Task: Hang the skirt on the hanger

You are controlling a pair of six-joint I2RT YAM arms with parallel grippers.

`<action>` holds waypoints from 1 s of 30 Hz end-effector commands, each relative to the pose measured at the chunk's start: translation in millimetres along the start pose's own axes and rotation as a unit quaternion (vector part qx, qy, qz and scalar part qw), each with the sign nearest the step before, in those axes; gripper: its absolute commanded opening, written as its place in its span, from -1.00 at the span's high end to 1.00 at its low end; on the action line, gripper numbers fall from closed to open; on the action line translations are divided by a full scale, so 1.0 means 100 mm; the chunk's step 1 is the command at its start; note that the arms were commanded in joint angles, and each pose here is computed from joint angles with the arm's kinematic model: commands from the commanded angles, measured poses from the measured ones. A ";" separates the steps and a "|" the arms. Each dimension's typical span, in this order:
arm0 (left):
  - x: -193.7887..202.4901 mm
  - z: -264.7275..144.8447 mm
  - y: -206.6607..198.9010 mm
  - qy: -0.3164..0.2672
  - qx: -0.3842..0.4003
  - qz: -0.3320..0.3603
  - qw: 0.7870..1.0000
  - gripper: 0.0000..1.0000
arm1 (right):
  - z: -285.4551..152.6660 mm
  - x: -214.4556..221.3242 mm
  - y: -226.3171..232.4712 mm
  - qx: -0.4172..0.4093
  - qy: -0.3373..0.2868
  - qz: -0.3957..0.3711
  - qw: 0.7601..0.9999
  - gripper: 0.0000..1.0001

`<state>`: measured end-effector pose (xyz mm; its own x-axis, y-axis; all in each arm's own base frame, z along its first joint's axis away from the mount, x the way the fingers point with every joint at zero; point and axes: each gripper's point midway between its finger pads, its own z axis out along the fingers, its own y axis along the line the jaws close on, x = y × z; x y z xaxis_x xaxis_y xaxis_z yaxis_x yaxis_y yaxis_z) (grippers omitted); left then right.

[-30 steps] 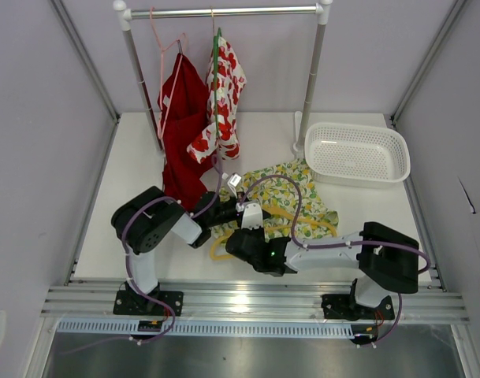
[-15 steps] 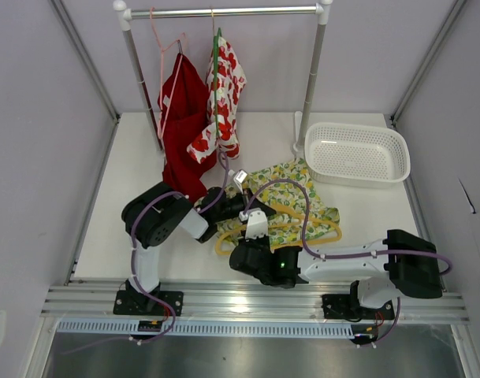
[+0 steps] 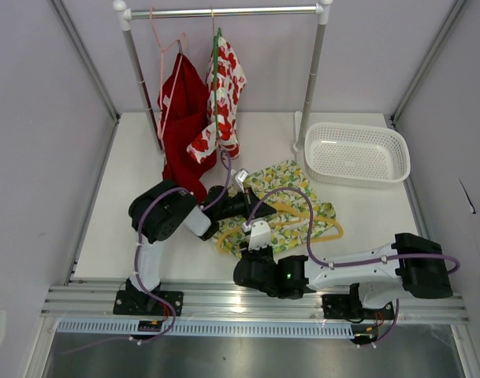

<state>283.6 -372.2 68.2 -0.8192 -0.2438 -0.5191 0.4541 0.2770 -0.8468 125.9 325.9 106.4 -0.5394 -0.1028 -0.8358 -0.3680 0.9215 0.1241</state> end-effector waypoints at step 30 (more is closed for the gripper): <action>-0.61 -0.07 -0.70 -0.117 0.119 0.149 0.975 1.00 | 0.27 -0.64 -0.17 -0.063 0.036 0.003 0.997 -0.39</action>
<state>282.9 -367.8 79.0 -0.7851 -0.2528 -0.5655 0.5016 0.2763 -0.8198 180.7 303.0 132.3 -0.6425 -0.1426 -0.7529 -0.4089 0.8948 0.1794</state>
